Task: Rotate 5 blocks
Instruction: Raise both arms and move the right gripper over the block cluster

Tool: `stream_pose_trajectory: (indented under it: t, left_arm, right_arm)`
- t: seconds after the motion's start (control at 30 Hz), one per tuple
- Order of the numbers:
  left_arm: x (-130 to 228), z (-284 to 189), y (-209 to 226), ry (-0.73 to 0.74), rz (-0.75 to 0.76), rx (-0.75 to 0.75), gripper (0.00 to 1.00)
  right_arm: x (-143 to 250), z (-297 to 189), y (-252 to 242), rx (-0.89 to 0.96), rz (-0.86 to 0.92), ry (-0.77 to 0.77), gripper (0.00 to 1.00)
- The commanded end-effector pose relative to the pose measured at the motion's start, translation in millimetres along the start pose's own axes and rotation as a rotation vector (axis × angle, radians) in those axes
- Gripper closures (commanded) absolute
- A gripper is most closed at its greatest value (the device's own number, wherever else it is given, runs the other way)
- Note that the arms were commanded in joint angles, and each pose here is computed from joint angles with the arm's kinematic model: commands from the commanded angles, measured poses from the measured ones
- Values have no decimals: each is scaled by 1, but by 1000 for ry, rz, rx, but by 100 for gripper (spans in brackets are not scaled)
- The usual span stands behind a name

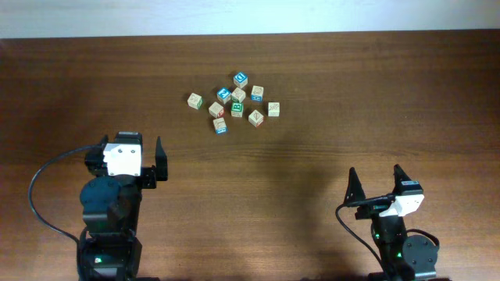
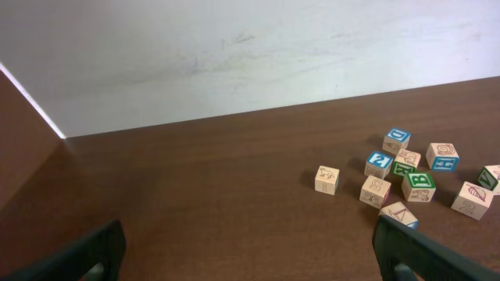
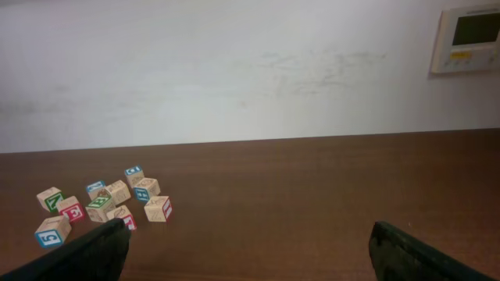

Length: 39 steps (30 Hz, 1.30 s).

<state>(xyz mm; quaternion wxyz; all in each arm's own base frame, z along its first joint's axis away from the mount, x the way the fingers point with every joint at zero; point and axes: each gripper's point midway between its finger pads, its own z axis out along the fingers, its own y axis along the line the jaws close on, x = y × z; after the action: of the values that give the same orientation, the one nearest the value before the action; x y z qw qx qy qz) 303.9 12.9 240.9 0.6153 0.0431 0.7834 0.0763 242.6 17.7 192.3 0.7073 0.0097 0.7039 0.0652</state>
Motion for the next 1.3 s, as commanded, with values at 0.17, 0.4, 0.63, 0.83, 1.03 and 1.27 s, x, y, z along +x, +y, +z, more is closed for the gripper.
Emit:
stream_pose_trajectory:
  t: [0.17, 0.4, 0.63, 0.83, 1.03, 1.27]
  left_arm:
    - [-22, -4, -5, -52, 7, 46, 1]
    - [-30, 7, -11, 29, 7, 102, 1]
    - [-37, 29, -14, 147, 7, 137, 1]
    - [-11, 43, -33, 250, -6, 238, 1]
    - [-9, 41, -38, 261, -46, 261, 1]
    - [-14, 48, -34, 328, -129, 233, 1]
  right_arm:
    - [-16, -3, 3, -11, 6, -28, 2]
    - [-24, 2, 3, -5, 7, 29, 2]
    - [-39, 36, 13, -37, 17, 189, 2]
    - [-31, 79, 31, -112, 68, 559, 2]
    - [-41, 112, 49, -203, 118, 659, 2]
    - [-30, 128, 64, -281, 177, 788, 2]
